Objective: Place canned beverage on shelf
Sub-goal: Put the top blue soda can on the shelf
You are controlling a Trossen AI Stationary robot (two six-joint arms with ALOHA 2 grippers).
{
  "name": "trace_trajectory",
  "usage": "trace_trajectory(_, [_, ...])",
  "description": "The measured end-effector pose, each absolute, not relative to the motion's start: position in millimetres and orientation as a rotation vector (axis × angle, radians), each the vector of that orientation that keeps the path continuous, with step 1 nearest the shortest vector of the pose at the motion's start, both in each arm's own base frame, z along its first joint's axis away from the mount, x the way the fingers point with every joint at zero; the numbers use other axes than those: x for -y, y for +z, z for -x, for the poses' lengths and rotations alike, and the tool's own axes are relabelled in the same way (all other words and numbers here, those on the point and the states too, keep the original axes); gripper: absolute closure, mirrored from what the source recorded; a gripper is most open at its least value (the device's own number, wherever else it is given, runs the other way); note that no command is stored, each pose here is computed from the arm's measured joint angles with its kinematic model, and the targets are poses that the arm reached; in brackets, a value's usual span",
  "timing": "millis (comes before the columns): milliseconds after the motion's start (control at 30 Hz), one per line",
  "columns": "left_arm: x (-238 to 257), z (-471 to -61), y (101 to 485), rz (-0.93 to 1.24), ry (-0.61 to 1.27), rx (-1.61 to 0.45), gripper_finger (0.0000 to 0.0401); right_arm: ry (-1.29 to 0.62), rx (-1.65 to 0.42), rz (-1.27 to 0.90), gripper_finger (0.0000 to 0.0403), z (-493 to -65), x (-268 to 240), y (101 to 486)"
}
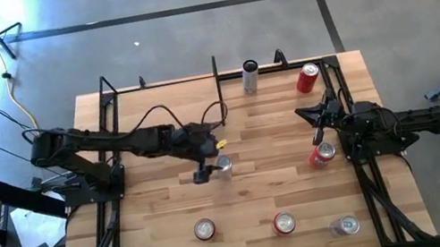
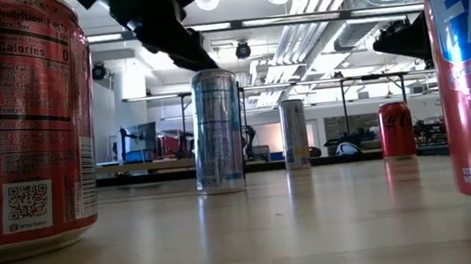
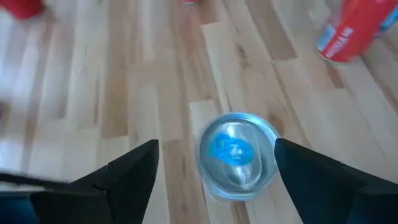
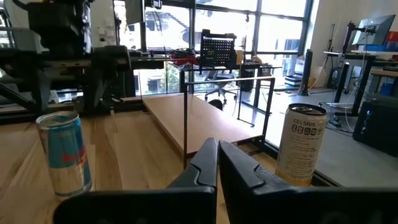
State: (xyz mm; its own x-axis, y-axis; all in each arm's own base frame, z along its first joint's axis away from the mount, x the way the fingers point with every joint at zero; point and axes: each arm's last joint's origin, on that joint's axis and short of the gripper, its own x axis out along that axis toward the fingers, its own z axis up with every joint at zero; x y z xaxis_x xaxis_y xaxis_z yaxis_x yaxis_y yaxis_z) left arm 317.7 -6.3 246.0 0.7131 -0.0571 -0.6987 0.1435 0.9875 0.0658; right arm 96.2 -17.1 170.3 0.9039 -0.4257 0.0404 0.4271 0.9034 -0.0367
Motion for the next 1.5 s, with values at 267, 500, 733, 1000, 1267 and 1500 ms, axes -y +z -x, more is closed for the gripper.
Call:
trace_trajectory(267, [46,-310,245,-0.138,0.136,-0.792,0.0108,-0.441,0.031,0.045,0.0402,-96,17,170])
trace_trajectory(500, [98,-291,263,-0.149,0.227,-0.578,0.0235,-0.441,0.03,0.045,0.0402,-96,17,170])
trace_trajectory(733, [113,-292,219,0.146,0.12,-0.333,0.0391,-0.441,0.031,0.045,0.0402,-96,17,170])
trace_trajectory(1000, [103,-310,167,0.245,0.172,-0.296,0.0399,-0.442,0.032,0.045,0.0402,-96,17,170])
trace_trajectory(1267, [100,-313,152,0.26,0.343,-0.307,0.0401,-0.441,0.031,0.045,0.0402,-96,17,170])
trace_trajectory(1500, [95,-300,148,0.261,0.53,-0.368,0.0401,-0.441,0.031,0.045,0.0402,-96,17,170])
